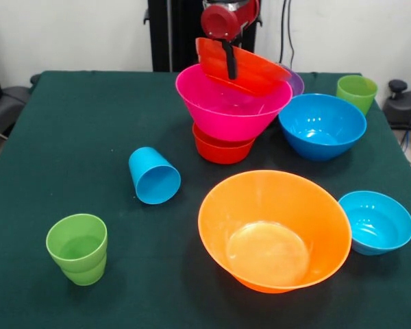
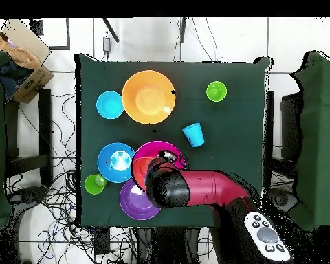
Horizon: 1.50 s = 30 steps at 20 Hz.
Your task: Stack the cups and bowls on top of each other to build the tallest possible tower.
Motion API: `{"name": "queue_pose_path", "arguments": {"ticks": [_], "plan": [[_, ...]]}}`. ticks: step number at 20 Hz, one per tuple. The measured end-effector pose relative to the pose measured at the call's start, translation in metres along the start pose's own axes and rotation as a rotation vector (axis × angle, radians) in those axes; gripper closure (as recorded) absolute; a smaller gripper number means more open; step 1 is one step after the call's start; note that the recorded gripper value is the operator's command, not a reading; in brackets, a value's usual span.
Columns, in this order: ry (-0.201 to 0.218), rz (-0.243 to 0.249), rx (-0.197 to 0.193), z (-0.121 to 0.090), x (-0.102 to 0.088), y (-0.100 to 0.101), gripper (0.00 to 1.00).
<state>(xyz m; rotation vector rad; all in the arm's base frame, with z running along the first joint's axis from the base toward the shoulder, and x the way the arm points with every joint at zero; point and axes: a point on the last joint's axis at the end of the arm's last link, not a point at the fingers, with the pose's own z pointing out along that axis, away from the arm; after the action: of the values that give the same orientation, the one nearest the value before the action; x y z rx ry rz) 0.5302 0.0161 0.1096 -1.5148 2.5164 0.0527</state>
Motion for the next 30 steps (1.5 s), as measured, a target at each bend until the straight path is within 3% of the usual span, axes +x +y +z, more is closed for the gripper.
{"name": "queue_pose_path", "arguments": {"ticks": [14,15,21,30], "plan": [[-0.014,0.028,-0.036,0.02,0.007,0.003,1.0],[-0.018,0.044,-0.039,0.025,0.012,-0.002,0.0],[-0.027,0.062,-0.04,0.031,0.015,-0.015,0.0],[-0.055,0.087,-0.075,0.049,0.008,-0.054,0.0]]}}
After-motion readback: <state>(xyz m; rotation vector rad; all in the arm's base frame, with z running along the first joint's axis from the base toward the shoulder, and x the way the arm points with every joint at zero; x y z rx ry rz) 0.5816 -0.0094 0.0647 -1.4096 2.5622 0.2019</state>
